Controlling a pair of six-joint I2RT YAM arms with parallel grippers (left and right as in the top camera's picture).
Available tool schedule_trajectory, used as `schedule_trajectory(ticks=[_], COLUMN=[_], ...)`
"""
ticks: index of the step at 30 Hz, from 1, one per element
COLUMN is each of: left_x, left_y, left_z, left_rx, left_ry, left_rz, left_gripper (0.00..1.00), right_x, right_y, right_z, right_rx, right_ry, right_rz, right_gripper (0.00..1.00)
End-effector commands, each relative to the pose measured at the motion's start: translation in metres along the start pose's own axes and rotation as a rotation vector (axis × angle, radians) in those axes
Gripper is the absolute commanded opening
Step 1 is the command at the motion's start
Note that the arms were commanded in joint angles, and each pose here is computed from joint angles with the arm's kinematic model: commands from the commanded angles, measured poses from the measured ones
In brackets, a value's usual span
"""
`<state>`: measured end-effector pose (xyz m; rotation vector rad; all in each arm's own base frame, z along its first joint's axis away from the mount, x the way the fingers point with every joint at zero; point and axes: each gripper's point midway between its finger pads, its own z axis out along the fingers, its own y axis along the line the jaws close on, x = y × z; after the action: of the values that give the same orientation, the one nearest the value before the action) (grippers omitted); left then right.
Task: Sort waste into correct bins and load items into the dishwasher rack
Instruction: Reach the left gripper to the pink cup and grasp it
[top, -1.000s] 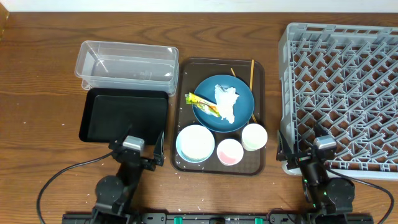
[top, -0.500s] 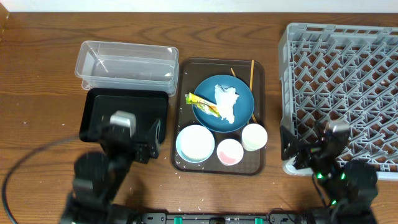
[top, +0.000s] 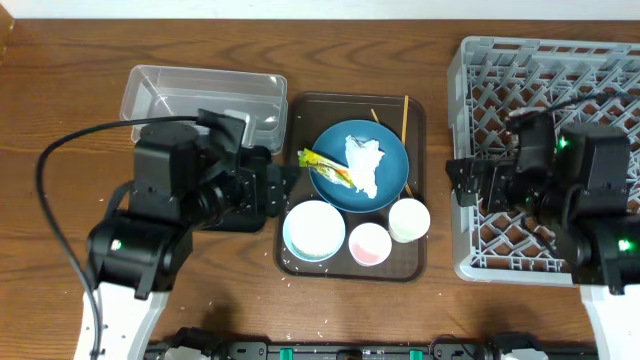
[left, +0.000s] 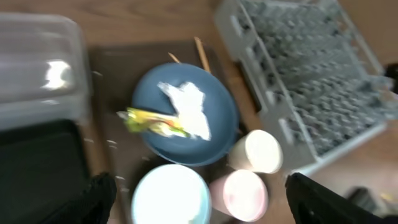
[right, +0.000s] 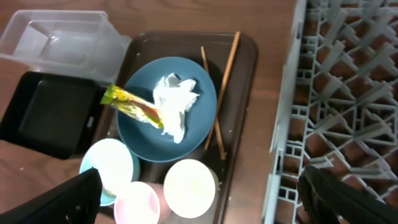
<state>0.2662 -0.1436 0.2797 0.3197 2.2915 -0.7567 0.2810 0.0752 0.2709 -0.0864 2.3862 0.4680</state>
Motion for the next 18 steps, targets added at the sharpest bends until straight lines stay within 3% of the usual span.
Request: schedule_trajectory(ticks=[1, 8, 13, 18], left_x=[0.011, 0.083, 0.126, 0.156], left_y=[-0.026, -0.027, -0.035, -0.032], left_z=[0.009, 0.063, 0.101, 0.128], left_rx=[0.12, -0.089, -0.183, -0.225], left_ry=[0.086, 0.396, 0.551, 0.658], left_rz=[-0.05, 0.045, 0.199, 0.255], left_gripper=[0.89, 0.89, 0.78, 0.68], right_x=[-0.008, -0.012, -0.009, -0.006], right_y=[0.007, 0.004, -0.013, -0.013], right_z=[-0.004, -0.004, -0.004, -0.004], right_rx=[-0.035, -0.017, 0.075, 0.076], right_ry=[-0.014, -0.033, -0.028, -0.019], right_rz=[-0.026, 0.045, 0.146, 0.148], right_gripper=[0.99, 0.99, 0.99, 0.99])
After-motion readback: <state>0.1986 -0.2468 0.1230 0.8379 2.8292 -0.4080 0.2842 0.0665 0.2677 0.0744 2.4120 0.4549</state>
